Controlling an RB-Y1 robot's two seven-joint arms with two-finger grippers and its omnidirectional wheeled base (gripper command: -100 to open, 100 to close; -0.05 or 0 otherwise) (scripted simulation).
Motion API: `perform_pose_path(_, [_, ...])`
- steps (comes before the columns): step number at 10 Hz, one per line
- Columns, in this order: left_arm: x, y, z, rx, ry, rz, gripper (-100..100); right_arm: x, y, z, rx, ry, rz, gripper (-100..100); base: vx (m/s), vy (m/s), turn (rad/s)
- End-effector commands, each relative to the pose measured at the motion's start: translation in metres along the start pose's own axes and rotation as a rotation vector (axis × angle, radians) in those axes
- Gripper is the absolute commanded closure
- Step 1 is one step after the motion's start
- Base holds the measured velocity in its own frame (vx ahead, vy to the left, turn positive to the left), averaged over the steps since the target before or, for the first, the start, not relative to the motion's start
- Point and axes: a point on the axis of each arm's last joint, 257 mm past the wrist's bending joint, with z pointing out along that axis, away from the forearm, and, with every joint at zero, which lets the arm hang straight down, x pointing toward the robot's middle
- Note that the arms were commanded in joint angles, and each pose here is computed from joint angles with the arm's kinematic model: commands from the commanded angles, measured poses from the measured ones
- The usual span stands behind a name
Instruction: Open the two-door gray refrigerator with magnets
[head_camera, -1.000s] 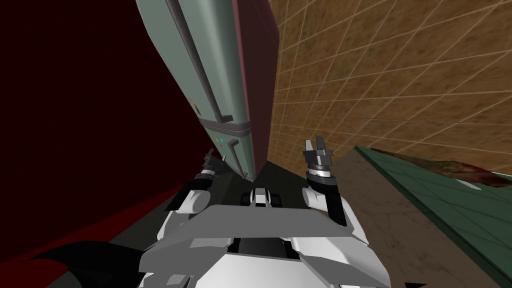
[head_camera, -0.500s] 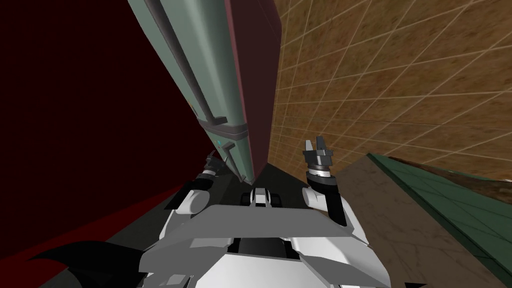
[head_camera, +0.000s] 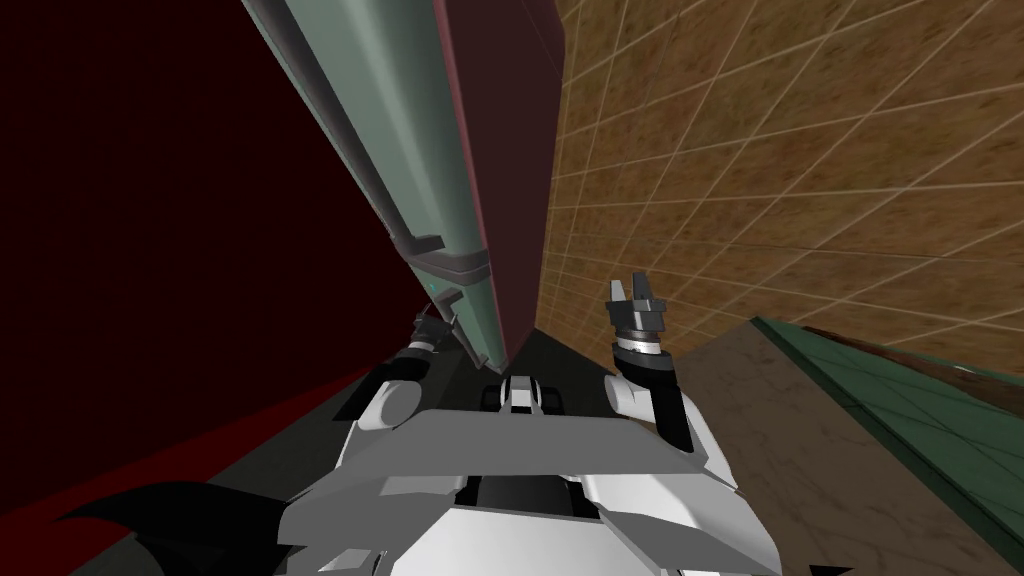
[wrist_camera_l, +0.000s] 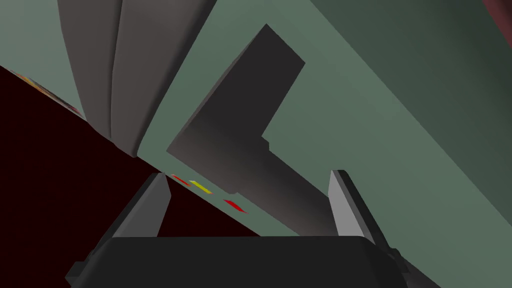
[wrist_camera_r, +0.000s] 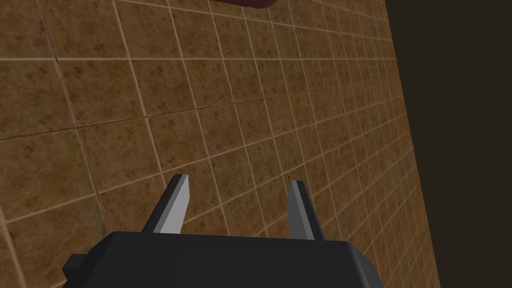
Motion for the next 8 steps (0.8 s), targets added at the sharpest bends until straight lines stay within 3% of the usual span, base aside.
perform_pose_path(1, [-0.002, 0.002, -0.001, 0.016, -0.019, -0.065, -100, 0.000, 0.000, 0.000, 0.000, 0.000, 0.000, 0, 0.030, -0.018, 0.010])
perform_pose_path(4, [0.000, -0.001, -0.003, 0.014, -0.016, -0.053, -100, 0.000, 0.000, 0.000, 0.000, 0.000, 0.000, 0, 0.065, 0.008, 0.003])
perform_pose_path(5, [0.000, -0.001, -0.003, 0.013, -0.015, -0.053, 100, 0.000, 0.000, 0.000, 0.000, 0.000, 0.000, 0, 0.009, 0.004, 0.013])
perform_pose_path(6, [0.019, 0.018, 0.012, -0.012, 0.039, -0.124, 100, 0.000, 0.000, 0.000, 0.000, 0.000, 0.000, 0, -0.112, 0.170, 0.317])
perform_pose_path(8, [0.033, 0.040, 0.027, -0.049, 0.076, -0.158, 100, 0.000, 0.000, 0.000, 0.000, 0.000, 0.000, 0, -0.123, 0.200, 0.267])
